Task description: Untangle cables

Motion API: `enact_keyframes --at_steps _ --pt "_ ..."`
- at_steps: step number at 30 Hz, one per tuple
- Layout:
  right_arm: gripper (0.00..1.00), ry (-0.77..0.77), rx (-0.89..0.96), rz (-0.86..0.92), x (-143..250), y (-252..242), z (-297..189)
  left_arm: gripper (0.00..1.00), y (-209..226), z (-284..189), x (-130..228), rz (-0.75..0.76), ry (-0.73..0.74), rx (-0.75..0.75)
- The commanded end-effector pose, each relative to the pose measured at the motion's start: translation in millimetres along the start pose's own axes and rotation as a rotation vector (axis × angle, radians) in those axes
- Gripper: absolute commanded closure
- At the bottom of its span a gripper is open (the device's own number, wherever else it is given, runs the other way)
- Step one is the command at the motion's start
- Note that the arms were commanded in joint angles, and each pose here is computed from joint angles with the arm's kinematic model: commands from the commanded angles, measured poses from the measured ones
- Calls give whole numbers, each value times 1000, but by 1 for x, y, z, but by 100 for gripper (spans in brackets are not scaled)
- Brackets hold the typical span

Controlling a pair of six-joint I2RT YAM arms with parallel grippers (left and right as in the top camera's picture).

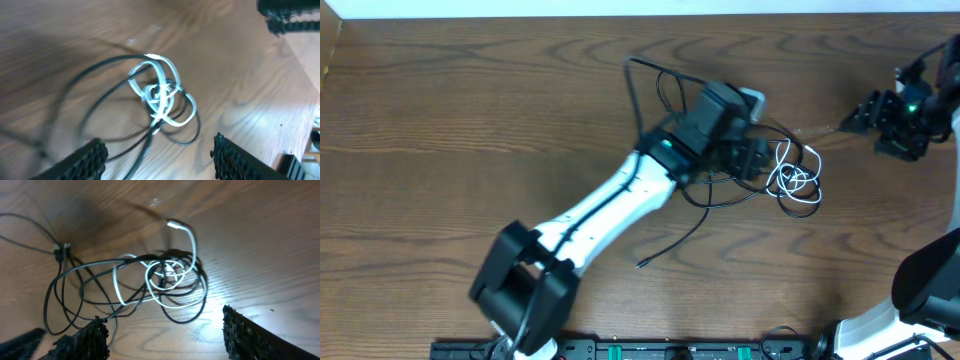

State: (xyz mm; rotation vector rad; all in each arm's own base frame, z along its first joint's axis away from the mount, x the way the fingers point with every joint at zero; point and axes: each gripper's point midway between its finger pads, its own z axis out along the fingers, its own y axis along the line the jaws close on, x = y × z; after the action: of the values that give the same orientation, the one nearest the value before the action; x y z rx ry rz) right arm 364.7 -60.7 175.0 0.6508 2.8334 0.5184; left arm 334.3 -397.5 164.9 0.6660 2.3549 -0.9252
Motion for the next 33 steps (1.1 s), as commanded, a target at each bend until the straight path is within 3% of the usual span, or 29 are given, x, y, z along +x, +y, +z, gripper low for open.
enact_keyframes --at_steps 1,9,19,23,28,30,33 --pt "27 -38 -22 -14 -3 3 -15 30 -10 21 3 11 -4 12" --pt "28 -32 -21 -11 -2 3 -15 30 -20 73 20 57 -14 57" --pt "30 -16 -19 -28 3 3 -14 30 7 115 23 21 -97 -25" --pt "30 -11 -19 -31 4 3 -13 48 7 115 23 22 -101 -24" --pt "30 -7 -18 -32 5 3 -13 85 5 109 15 15 -117 -20" --pt "30 -4 -18 -32 6 3 -13 92 2 99 8 13 -125 -20" --pt "31 4 -35 -50 8 8 -12 92 -6 72 -6 10 -138 -23"
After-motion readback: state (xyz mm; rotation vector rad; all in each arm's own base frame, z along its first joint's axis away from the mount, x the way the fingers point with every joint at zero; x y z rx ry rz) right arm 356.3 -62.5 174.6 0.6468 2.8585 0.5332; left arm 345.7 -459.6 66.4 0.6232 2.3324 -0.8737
